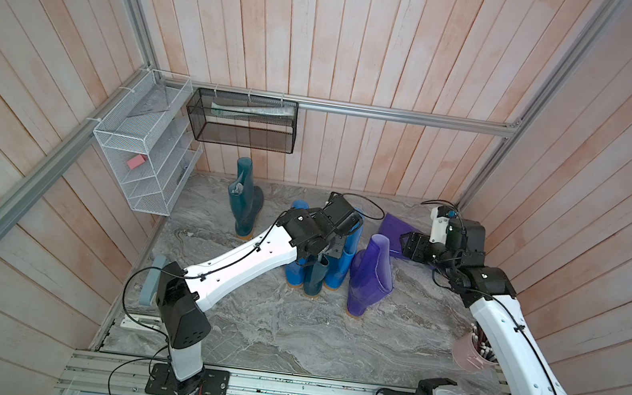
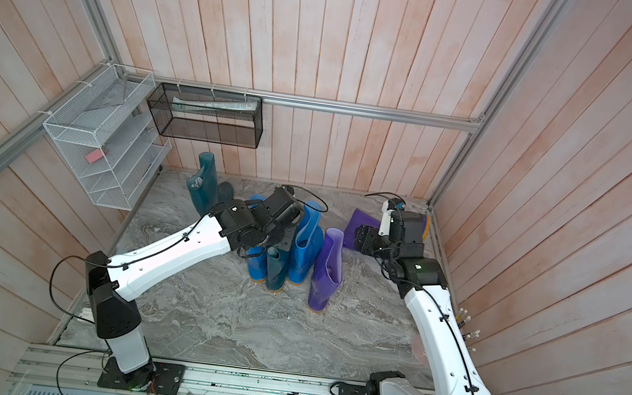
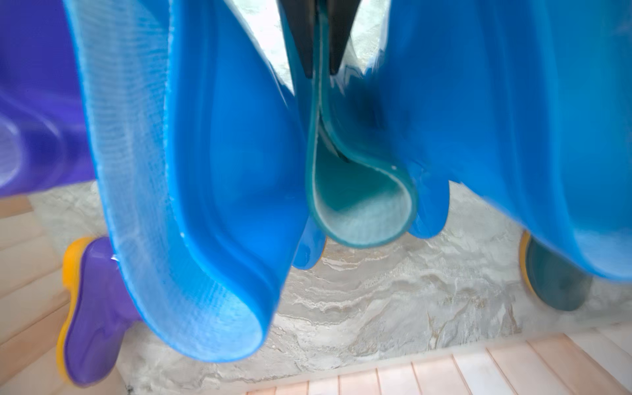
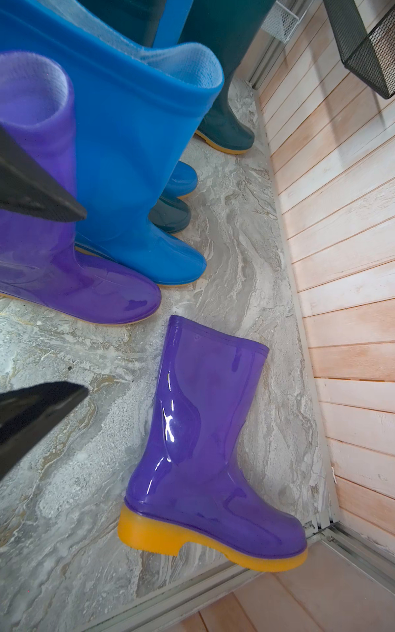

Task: Match and arrange rain boots in pairs
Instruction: Pick up the rain boot at the center of the board, then pair a pair of rain boots at the center of the board.

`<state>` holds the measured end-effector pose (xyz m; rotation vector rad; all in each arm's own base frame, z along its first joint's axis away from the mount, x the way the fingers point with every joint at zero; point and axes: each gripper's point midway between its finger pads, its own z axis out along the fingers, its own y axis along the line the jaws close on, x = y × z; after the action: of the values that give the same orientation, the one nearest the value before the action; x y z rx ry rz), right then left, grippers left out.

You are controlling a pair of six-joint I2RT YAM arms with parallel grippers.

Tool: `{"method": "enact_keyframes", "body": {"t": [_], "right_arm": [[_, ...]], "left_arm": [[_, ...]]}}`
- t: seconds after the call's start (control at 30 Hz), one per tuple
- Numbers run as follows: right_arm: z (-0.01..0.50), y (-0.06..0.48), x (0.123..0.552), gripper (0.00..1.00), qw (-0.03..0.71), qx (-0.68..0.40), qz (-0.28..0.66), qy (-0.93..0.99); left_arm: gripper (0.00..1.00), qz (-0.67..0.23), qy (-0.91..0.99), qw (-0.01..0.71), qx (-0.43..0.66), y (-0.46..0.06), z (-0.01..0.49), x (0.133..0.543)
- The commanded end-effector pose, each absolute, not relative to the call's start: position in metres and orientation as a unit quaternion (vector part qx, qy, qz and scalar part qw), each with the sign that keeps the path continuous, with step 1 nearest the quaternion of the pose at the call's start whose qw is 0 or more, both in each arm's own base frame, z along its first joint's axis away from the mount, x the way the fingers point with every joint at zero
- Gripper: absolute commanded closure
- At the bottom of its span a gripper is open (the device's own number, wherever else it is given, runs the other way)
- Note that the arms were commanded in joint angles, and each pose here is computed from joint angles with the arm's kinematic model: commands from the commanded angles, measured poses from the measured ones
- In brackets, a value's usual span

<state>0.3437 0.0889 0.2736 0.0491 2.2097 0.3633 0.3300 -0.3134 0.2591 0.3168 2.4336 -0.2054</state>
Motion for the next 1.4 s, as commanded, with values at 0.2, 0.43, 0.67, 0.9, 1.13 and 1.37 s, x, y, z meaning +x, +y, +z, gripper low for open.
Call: {"method": "enact_keyframes", "body": {"t": [0.2,0.43,0.67,0.9,1.13,1.37], "right_arm": [[0.271,0.088,0.339,0.24,0.434,0.021,0.142,0.889],[0.272,0.09,0.341,0.24,0.435,0.019,0.147,0.888],[0.272,0.09,0.342,0.25,0.433,0.02,0.148,0.889],[0.271,0.09,0.341,0.25,0.431,0.019,0.147,0.89],[0.269,0.091,0.34,0.26,0.428,0.019,0.149,0.891],[0.265,0.089,0.339,0.26,0.425,0.022,0.144,0.893]], "left_arm": [[1.0,-0.108,0.916,0.369,0.116,-0.301,0.304,0.318],[1.0,-0.203,0.861,0.449,0.128,-0.297,0.388,0.299],[1.0,-0.267,0.789,0.539,0.128,-0.289,0.466,0.291],[1.0,-0.261,0.708,0.649,0.099,-0.268,0.535,0.3],[1.0,-0.227,0.632,0.737,0.078,-0.236,0.585,0.331],[1.0,-0.188,0.612,0.766,0.055,-0.198,0.594,0.368]]}}
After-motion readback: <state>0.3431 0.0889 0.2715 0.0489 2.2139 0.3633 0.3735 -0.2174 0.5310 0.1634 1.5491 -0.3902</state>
